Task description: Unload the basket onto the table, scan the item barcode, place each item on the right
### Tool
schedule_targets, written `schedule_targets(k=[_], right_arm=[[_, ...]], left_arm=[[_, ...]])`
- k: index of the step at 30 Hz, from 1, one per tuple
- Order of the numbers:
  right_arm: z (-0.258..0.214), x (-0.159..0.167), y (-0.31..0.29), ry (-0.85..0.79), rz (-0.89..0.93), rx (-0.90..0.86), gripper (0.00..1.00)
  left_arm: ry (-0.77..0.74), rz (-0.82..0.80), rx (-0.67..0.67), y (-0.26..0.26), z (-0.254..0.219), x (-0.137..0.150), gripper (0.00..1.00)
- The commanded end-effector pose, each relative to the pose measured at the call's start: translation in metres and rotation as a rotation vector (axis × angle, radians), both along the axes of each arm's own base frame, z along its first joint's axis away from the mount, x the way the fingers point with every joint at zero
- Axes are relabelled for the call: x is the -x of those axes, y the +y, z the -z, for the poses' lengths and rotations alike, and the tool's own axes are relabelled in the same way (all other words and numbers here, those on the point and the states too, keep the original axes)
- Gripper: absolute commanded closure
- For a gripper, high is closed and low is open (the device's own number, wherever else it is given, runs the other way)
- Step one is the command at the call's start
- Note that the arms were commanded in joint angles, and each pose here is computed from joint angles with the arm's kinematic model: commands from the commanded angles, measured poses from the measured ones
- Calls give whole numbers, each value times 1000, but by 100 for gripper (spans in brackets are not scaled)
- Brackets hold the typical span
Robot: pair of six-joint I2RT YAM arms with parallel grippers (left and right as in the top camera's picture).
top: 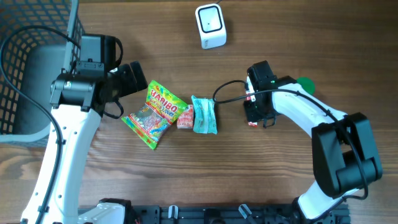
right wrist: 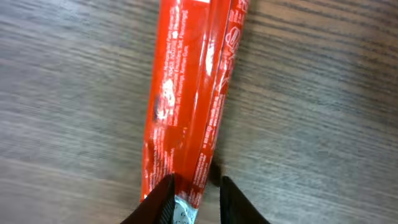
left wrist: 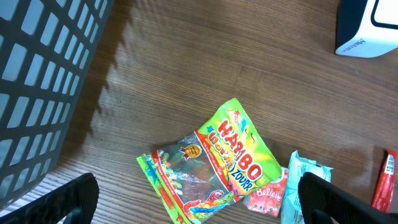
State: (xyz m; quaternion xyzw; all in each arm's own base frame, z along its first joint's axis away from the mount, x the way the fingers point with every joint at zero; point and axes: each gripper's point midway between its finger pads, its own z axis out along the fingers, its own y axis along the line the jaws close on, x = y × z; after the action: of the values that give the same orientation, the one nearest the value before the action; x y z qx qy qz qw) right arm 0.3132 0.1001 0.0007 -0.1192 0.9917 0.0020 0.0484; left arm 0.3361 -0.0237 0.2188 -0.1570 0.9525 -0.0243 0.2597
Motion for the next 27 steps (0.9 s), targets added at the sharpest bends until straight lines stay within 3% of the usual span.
schedule_targets(k=[1,3,4,5,10,11,12,13,14,15,16,17,18,19,21,23,25,27], right_arm=[[-33,-20,10,-35,49,-71,67],[-44,-21,16,-19,80,-116,63],[-45,-18,22,9,109,-165,46],[-44,-13,25,33,125,-185,39],[-22,11,16,102,205,-156,37],[-15,11,16,89,204,-161,31],[-9,12,16,82,203,-164,14],[-7,12,15,76,204,-164,10],[-6,10,13,65,221,-155,21],[-6,7,12,54,230,-149,41],[-6,6,13,50,230,-152,48],[-6,6,14,49,229,-157,48],[-7,5,15,47,229,-164,43],[-7,5,17,50,226,-178,1],[-8,2,21,40,219,-200,1],[-16,-7,22,11,220,-205,34],[-41,-18,24,-34,216,-222,37],[-59,-22,24,-74,220,-240,49]], left_arm=[[3,11,1,-2,2,0,0],[3,11,1,-2,2,0,0],[3,11,1,-2,2,0,0],[3,11,2,-2,2,0,0],[3,11,1,-2,2,0,0],[3,11,2,-2,2,0,0],[3,11,2,-2,2,0,0],[3,11,2,-2,2,0,0],[3,11,1,-2,2,0,0],[3,11,2,-2,2,0,0],[3,11,2,-2,2,0,0],[3,11,1,-2,2,0,0],[3,11,1,-2,2,0,0],[3,11,1,-2,2,0,0],[3,11,1,-2,2,0,0],[3,11,2,-2,2,0,0],[3,11,2,-2,2,0,0],[3,11,2,-2,2,0,0]])
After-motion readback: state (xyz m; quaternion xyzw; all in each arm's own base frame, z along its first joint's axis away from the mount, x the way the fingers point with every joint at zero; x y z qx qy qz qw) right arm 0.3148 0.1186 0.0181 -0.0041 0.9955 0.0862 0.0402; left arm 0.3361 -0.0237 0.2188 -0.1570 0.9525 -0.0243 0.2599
